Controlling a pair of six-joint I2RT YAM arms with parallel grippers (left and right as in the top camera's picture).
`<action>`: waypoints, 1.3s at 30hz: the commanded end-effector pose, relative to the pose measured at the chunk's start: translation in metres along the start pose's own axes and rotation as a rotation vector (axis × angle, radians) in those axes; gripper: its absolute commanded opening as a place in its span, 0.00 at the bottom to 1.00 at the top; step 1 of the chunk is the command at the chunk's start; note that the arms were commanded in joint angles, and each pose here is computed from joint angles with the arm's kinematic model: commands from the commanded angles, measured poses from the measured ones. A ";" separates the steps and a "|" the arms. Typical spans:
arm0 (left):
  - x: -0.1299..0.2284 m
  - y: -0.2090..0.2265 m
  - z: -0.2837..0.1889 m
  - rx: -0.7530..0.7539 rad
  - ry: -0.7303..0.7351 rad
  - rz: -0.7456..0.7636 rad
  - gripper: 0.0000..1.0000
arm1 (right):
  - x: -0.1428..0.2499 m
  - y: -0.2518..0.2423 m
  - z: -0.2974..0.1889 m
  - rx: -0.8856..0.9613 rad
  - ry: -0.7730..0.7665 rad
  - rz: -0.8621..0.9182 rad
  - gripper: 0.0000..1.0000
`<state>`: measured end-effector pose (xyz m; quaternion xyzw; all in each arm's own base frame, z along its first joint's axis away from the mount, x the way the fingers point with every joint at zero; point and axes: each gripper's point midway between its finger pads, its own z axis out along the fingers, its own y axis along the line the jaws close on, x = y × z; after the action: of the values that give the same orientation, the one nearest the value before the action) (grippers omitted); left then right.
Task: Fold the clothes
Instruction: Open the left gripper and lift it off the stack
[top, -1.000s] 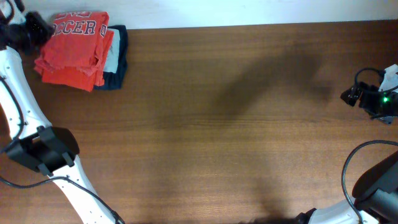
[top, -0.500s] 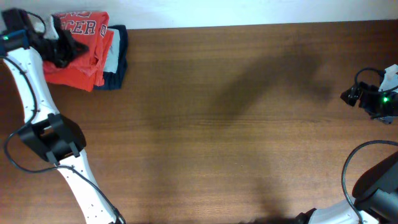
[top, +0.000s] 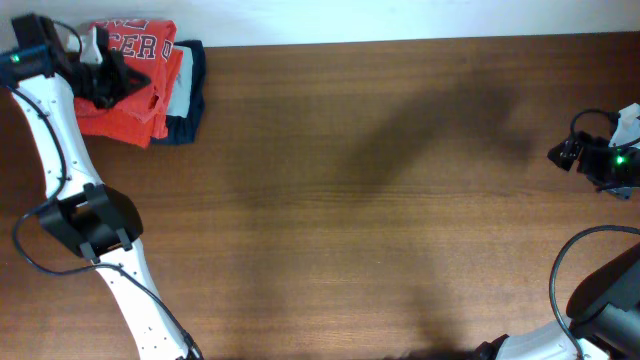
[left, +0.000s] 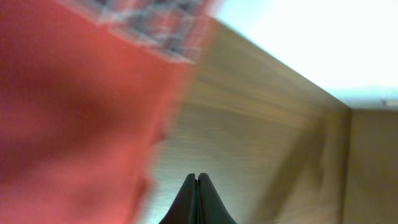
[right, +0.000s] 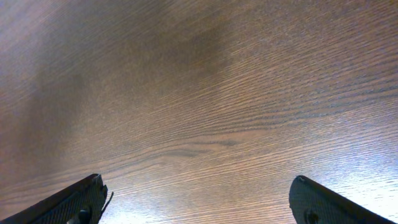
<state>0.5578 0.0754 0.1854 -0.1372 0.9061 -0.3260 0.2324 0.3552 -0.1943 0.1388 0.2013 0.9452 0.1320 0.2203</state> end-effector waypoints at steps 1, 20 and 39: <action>-0.003 -0.108 -0.064 0.016 -0.141 0.235 0.19 | -0.001 -0.001 -0.001 0.006 -0.003 -0.008 0.98; 0.020 -0.163 -0.048 0.001 -0.120 0.343 0.99 | -0.001 -0.001 -0.001 0.006 -0.003 -0.008 0.99; 0.020 -0.164 -0.048 0.001 -0.119 0.343 0.99 | -0.001 0.018 0.004 -0.011 0.009 -0.052 0.99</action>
<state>0.5301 -0.0293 0.3246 -0.0020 0.8976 -0.2767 0.3431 0.3568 -0.1914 0.1388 0.1974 0.9461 0.1328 0.2197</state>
